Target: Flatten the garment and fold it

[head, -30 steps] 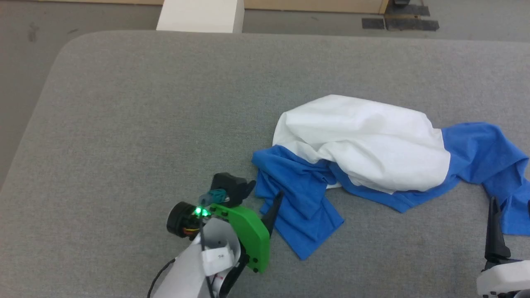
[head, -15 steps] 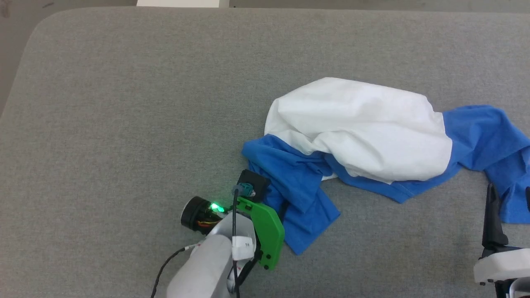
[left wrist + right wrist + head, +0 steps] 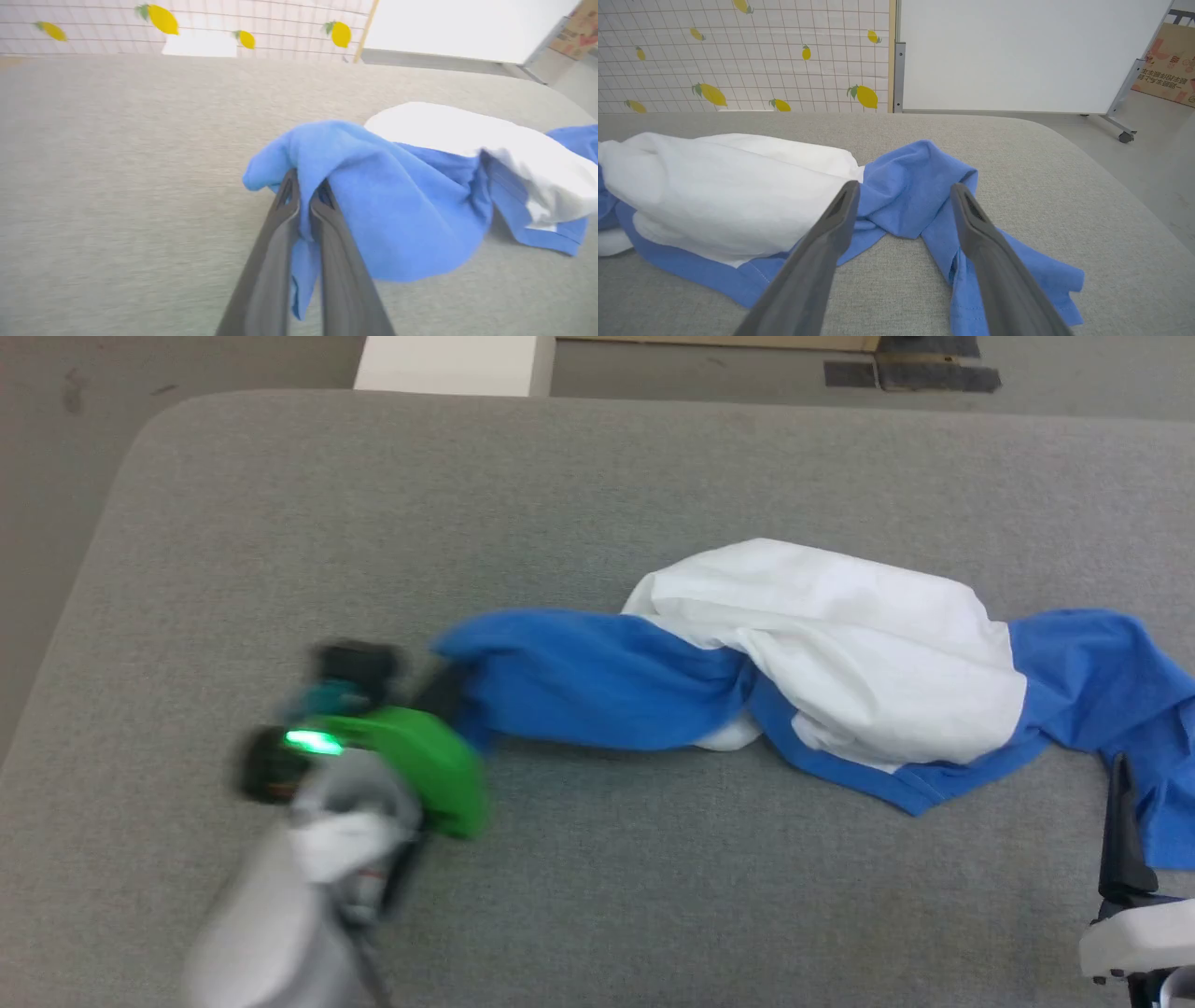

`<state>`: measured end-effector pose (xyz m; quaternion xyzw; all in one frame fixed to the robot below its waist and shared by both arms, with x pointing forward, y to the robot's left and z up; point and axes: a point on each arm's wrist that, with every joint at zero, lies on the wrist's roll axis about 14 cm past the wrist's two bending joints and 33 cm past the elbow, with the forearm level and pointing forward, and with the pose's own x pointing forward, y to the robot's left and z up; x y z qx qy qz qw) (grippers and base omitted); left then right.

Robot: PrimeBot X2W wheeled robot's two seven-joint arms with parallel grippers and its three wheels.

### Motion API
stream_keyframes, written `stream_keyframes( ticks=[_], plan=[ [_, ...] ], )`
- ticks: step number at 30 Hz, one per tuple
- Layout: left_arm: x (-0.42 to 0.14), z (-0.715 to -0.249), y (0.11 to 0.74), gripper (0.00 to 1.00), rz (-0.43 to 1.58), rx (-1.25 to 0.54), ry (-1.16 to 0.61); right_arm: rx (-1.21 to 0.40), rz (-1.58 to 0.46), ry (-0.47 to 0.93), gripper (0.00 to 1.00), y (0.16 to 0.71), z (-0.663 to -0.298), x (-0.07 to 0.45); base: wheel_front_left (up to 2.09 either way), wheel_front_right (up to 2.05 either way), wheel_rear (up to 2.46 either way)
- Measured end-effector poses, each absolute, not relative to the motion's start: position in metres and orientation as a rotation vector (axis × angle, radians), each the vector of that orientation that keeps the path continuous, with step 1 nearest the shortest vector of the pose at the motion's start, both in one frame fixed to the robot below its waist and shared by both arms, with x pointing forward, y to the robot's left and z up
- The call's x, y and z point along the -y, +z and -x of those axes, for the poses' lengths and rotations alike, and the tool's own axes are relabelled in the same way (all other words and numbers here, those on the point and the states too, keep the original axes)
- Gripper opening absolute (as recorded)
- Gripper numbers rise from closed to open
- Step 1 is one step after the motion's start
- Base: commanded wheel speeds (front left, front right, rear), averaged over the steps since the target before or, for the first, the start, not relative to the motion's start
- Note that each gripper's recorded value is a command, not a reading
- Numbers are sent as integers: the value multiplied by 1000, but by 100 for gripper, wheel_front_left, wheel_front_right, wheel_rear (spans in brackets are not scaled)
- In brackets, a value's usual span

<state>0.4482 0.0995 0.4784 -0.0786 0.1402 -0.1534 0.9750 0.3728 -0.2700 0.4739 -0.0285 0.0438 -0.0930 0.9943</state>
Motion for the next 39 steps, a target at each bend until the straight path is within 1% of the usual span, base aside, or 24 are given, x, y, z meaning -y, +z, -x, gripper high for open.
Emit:
stream_keyframes(
  ticks=[3, 4, 5, 8, 13, 14, 15, 18, 21, 25, 27, 31, 34, 36, 37, 39],
  plan=[
    [-176, -450, 505, 0, 84, -228, -145, -82, 59, -179, 100, 477, -373, 268, 0, 0, 0],
    [-217, -441, 515, 0, 41, -226, -49, -81, 58, -172, 100, 477, -375, 266, 0, 0, 0],
    [-239, -434, 518, 0, 22, -229, 8, -81, 59, -169, 100, 477, -376, 265, 0, 0, 0],
    [-275, -419, 513, 0, 17, -262, 104, -92, 61, -174, 100, 474, -377, 267, 0, 0, 0],
    [-298, -397, 467, 0, 36, -390, 194, -126, 66, -173, 100, 463, -380, 267, 0, 0, 0],
    [-299, -395, 462, 35, 48, -398, 204, -131, 68, -171, 100, 462, -381, 267, 0, 0, 0],
    [-297, -394, 456, 100, 68, -407, 211, -136, 69, -171, 100, 460, -381, 266, 0, 0, 0],
    [-288, -395, 446, 100, 125, -389, 222, -146, 68, -170, 100, 456, -383, 266, 0, 0, 0],
    [-280, -399, 451, 100, 165, -326, 223, -151, 66, -169, 100, 454, -384, 265, 0, 0, 0],
    [-270, -409, 493, 100, 214, -121, 203, -150, 63, -174, 100, 455, -382, 267, 0, 0, 0],
    [-265, -410, 524, 100, 228, 16, 189, -145, 61, -175, 100, 457, -381, 267, 0, 0, 0],
    [-254, -400, 564, 100, 201, 204, 167, -133, 55, -168, 100, 461, -380, 265, 0, 0, 0],
    [-241, -387, 566, 100, 175, 237, 146, -121, 49, -159, 100, 464, -379, 261, 0, 0, 0],
    [-230, -378, 559, 100, 157, 226, 131, -114, 42, -154, 100, 465, -380, 259, 0, 0, 0],
    [-221, -365, 542, 100, 135, 173, 135, -101, 40, -142, 100, 469, -382, 255, 0, 0, 0],
    [-212, -356, 526, 100, 147, 128, 131, -87, 39, -129, 100, 473, -384, 251, 0, 0, 0]
  ],
)
